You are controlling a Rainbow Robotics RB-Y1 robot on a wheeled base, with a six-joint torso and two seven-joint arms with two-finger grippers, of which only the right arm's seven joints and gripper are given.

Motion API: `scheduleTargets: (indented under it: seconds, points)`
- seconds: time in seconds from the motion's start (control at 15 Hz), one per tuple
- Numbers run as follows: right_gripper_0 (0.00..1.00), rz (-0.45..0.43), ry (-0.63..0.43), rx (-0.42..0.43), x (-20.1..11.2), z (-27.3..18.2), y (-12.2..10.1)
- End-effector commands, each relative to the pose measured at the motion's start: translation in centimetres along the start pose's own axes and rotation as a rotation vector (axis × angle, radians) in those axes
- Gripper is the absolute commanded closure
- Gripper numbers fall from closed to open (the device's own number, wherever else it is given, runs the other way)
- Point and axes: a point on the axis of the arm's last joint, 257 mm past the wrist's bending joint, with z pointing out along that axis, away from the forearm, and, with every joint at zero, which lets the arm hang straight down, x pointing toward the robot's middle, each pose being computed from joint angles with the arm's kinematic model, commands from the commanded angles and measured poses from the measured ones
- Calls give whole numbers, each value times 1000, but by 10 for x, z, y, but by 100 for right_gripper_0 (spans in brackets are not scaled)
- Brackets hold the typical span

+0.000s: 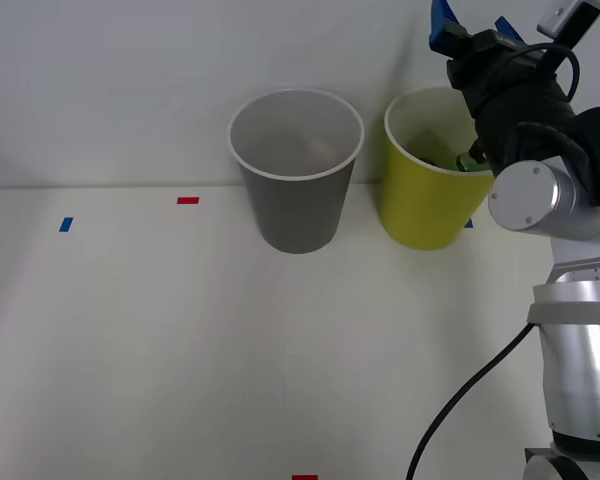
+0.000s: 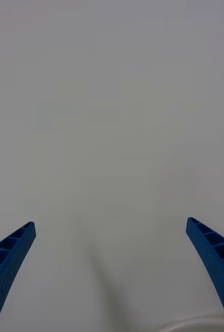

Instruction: Put cans in the gray bin, plastic bottles in the light green bin

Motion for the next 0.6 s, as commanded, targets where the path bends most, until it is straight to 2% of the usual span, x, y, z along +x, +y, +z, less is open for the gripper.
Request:
scheduleTargets:
  seconds: [0.07, 0.27, 0.6]
  points:
    - [0, -8, -7, 4, -4, 0, -2]
    - [0, -7, -39, 6, -19, -14, -5]
    - [0, -8, -34, 38, -15, -61, -23]
